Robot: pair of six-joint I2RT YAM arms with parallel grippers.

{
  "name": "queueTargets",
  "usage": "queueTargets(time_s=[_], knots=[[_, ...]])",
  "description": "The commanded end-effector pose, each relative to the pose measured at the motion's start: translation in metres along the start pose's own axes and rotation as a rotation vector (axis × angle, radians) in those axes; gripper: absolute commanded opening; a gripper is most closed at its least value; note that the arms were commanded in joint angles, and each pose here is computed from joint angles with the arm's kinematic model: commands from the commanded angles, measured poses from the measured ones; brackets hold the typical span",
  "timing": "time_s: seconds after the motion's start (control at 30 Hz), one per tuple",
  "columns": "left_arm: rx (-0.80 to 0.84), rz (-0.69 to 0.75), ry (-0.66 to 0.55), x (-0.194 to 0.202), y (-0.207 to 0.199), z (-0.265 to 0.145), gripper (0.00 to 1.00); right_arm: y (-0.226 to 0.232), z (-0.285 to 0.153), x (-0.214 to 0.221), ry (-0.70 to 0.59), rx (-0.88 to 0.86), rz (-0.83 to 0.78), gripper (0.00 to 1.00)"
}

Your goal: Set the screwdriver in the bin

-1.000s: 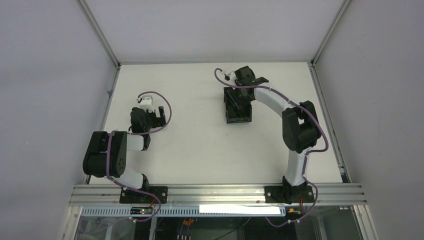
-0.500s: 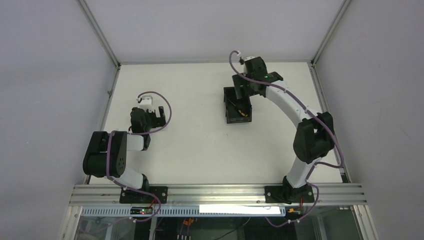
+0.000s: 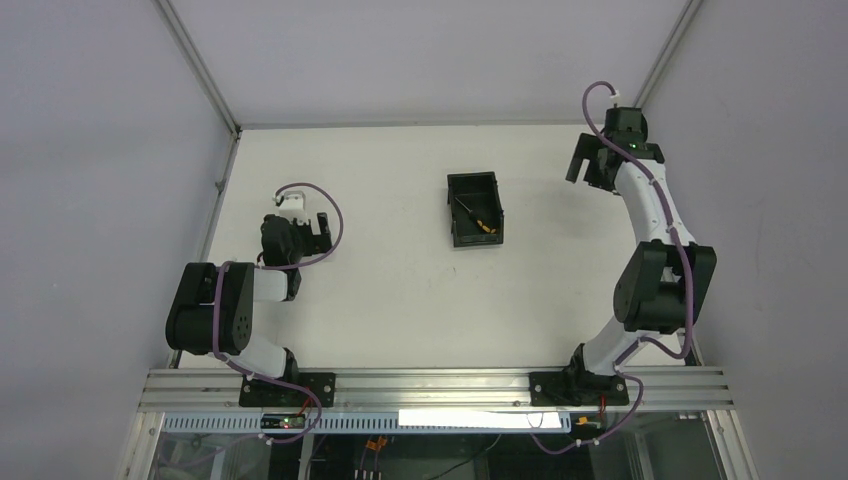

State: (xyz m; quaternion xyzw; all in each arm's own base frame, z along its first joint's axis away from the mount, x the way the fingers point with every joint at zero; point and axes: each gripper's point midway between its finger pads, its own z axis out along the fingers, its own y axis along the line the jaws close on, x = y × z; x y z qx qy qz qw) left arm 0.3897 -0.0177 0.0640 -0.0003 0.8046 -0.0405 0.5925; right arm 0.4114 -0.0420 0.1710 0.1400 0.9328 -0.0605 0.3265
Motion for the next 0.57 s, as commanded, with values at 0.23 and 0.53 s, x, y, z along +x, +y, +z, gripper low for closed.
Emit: queueTargets(time_s=[0.23,0.53], knots=[[0.006,0.001,-0.050,-0.0151,-0.0018,-0.0012,0.99,-0.0256,-0.0117,-0.0177,-0.090,0.039,0.014,0.99],[0.006,0.001,-0.050,-0.0151,-0.0019,-0.0013,0.99,-0.0212,-0.0123,-0.0161,-0.097,0.014,0.031,0.99]])
